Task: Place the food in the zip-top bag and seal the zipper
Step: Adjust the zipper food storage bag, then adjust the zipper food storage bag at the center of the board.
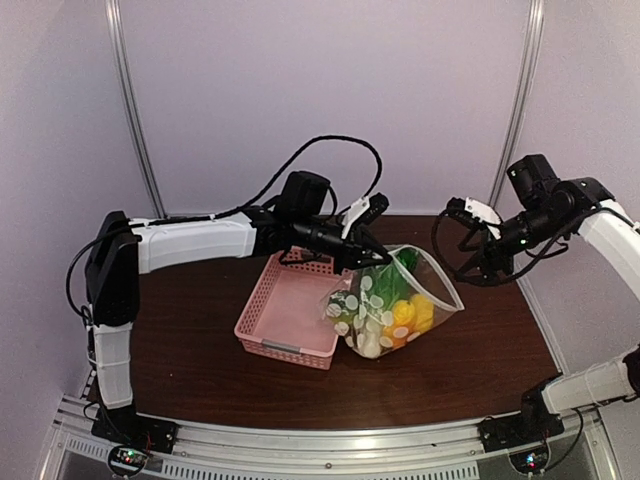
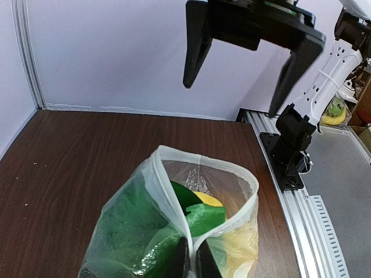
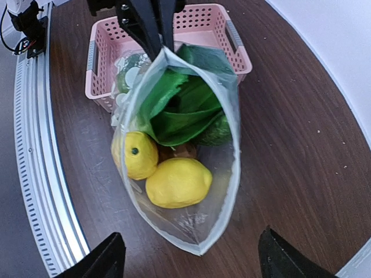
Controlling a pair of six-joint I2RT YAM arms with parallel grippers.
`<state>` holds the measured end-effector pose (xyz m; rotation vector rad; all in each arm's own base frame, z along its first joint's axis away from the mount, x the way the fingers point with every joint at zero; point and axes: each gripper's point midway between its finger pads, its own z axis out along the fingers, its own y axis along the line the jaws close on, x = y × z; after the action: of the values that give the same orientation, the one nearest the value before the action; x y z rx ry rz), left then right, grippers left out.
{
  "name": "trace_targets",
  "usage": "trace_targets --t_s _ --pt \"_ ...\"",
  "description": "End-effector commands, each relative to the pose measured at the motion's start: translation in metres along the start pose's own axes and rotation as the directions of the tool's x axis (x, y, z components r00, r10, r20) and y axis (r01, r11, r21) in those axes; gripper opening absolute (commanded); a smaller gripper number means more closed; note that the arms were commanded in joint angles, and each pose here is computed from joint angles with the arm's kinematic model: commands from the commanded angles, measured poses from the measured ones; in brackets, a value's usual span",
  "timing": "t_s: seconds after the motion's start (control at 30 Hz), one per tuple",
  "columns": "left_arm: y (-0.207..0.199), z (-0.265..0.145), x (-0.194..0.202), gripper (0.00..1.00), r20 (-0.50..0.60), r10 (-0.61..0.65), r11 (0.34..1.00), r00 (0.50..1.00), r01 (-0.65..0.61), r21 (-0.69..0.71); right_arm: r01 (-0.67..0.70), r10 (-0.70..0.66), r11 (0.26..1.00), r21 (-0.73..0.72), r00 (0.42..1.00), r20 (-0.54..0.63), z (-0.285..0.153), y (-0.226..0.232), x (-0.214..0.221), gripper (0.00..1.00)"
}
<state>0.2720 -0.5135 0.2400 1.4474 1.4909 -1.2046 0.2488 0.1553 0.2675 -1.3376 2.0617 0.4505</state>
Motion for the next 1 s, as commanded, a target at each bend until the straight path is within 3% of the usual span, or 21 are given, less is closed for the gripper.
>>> trace_targets --t_s 0.0,0.07,0.2,0.4,0.53,0.7,0.83,0.97 --pt "-0.003 -0.004 -0.022 0.03 0.043 -0.012 1.000 0.999 0.012 -0.001 0.118 -0.121 0.992 0.046 0.989 0.080 0.018 0.013 -0.027 0.93" --pt "-0.004 -0.005 -0.024 0.03 0.033 -0.018 1.000 0.999 0.018 0.004 0.135 -0.140 0.988 0.070 0.987 0.083 0.022 0.010 -0.032 0.99" --pt "-0.008 -0.009 -0.041 0.03 0.046 -0.021 1.000 0.999 0.022 -0.013 0.151 -0.155 0.987 0.047 0.982 0.104 0.027 0.011 -0.046 1.00" --pt "-0.043 0.003 -0.108 0.00 0.208 0.037 0.999 0.978 -0.043 0.026 0.204 -0.217 0.969 0.138 0.972 0.086 -0.001 0.003 -0.059 1.00" --pt "-0.040 0.021 -0.116 0.00 0.248 0.020 0.998 0.968 -0.032 0.044 0.228 -0.237 0.961 0.155 0.971 0.037 -0.021 0.005 -0.050 1.00" --pt "-0.039 0.035 -0.086 0.00 0.218 0.014 0.996 0.976 -0.033 0.082 0.226 -0.225 0.957 0.183 0.974 -0.027 -0.019 0.006 -0.022 1.00" --pt "-0.033 0.050 -0.026 0.00 0.076 0.014 0.997 0.997 -0.020 0.081 0.228 -0.221 0.959 0.168 0.973 -0.060 -0.004 0.007 -0.004 1.00" --pt "-0.039 0.049 0.004 0.03 -0.037 -0.021 0.994 0.999 0.025 0.108 0.241 -0.229 0.960 0.140 0.969 -0.097 0.007 0.008 0.008 1.00"
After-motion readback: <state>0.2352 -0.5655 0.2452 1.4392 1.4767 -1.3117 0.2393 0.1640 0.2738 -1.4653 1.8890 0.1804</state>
